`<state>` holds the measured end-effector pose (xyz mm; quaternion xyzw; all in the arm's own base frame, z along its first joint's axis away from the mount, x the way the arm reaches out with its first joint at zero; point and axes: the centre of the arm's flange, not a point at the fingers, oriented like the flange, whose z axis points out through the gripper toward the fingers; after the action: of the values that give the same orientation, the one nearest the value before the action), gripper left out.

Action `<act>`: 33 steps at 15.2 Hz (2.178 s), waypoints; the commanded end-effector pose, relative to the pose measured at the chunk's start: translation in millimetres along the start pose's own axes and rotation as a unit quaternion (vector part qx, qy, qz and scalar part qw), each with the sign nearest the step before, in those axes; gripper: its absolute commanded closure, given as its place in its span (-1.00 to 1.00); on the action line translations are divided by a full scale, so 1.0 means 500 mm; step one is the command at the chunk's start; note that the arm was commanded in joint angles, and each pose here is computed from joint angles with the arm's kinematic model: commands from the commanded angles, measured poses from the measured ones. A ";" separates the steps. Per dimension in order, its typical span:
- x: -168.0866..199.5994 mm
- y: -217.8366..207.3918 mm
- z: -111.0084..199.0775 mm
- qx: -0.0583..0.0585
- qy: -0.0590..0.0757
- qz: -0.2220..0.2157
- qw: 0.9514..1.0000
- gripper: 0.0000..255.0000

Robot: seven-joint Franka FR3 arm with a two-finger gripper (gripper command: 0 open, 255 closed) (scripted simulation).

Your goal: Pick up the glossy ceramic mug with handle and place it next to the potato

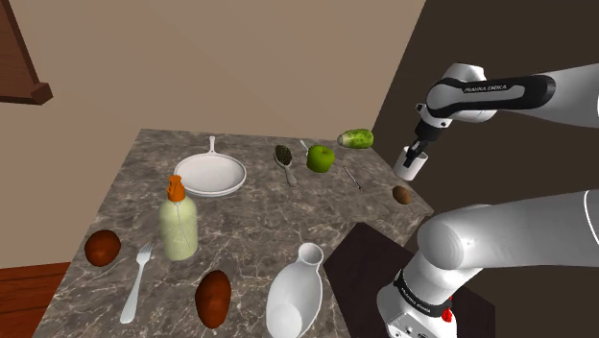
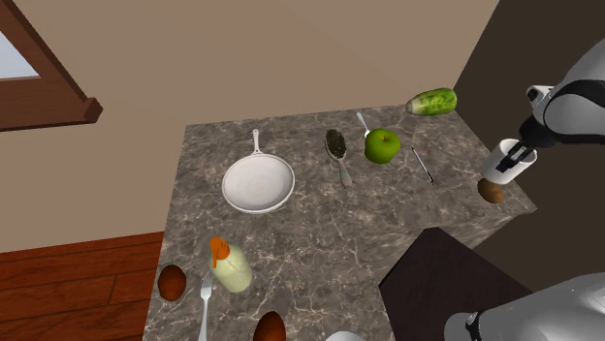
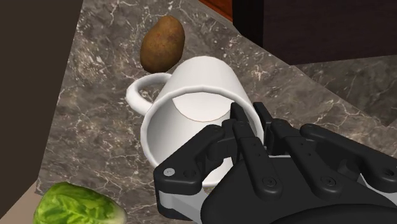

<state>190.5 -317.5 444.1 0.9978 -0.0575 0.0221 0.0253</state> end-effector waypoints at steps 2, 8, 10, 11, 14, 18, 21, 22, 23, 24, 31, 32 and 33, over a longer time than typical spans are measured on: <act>0.000 0.000 0.032 0.000 0.000 0.000 1.000 1.00; -0.003 -0.003 0.095 0.000 0.000 0.000 1.000 1.00; -0.004 -0.004 0.116 0.000 0.000 0.000 1.000 1.00; -0.005 -0.004 0.127 0.000 0.000 0.000 1.000 1.00; -0.006 -0.006 0.159 0.000 0.000 0.000 1.000 1.00; -0.008 -0.008 0.201 0.000 0.000 0.000 1.000 1.00; -0.010 -0.009 0.232 0.000 0.000 0.000 1.000 1.00; -0.010 -0.010 0.243 0.000 0.000 0.000 1.000 1.00; -0.011 -0.010 0.253 0.000 0.000 0.000 1.000 1.00; -0.011 -0.011 0.264 0.000 0.000 0.000 1.000 1.00; -0.012 -0.011 0.273 0.000 0.000 0.000 1.000 1.00; -0.012 -0.011 0.273 0.000 0.000 0.000 1.000 1.00; -0.012 -0.012 0.274 0.000 0.000 0.000 1.000 -1.00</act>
<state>191.4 -318.2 308.0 0.9978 -0.0564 0.0233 0.0264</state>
